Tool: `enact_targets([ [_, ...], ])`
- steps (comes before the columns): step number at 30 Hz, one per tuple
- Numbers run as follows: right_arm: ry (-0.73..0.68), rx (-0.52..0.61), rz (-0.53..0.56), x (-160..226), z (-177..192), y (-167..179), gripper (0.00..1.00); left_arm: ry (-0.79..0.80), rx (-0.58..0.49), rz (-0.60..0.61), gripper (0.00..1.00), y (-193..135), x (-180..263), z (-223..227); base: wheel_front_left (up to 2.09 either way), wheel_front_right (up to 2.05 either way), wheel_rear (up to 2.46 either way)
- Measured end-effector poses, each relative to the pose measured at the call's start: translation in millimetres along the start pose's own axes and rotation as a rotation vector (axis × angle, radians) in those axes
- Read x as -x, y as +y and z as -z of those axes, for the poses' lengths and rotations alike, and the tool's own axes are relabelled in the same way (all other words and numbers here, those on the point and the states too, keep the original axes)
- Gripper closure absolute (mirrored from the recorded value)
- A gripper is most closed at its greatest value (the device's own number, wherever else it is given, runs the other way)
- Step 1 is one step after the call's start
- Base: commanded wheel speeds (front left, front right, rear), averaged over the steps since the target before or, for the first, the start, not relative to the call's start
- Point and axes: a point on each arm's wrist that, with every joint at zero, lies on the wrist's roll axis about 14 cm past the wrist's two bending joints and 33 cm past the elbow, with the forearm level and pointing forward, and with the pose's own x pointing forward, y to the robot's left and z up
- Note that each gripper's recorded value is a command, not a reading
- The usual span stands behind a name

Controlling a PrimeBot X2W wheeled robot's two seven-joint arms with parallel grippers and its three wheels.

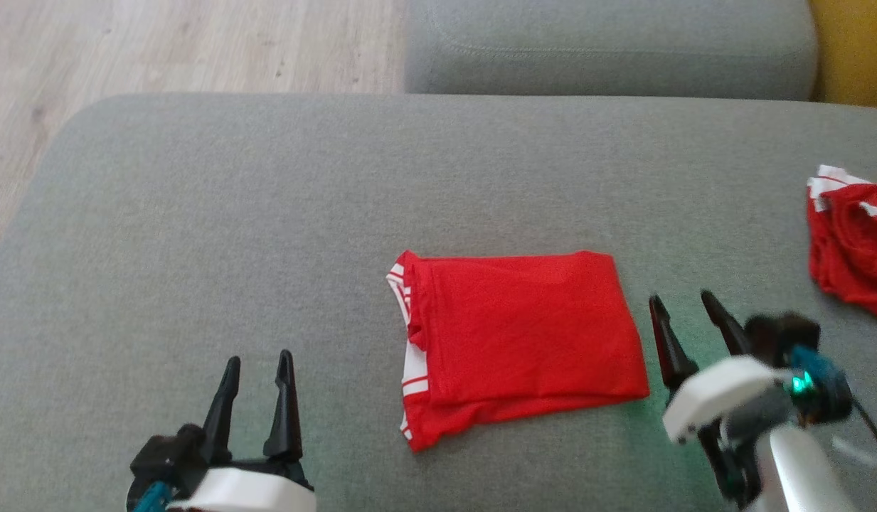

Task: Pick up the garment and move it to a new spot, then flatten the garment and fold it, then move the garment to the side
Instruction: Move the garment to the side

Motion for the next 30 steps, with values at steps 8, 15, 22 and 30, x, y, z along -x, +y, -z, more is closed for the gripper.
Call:
enact_targets([
  [8,0.267,0.035,-0.048,-43,26,12,0.0,-0.001,0.04,-0.048,0.0,8,-5,2,0.0,0.0,0.0],
  [15,0.472,0.031,-0.078,-48,64,14,0.0,-0.003,0.059,-0.093,0.0,19,-5,5,0.0,0.0,0.0],
  [22,0.487,0.021,-0.129,-61,60,26,1.0,0.013,0.057,-0.091,0.0,19,-10,11,0.0,0.0,0.0],
  [30,0.351,0.017,-0.032,-76,24,-17,1.0,0.027,0.033,0.013,0.0,-6,-41,16,0.0,0.0,0.0],
])
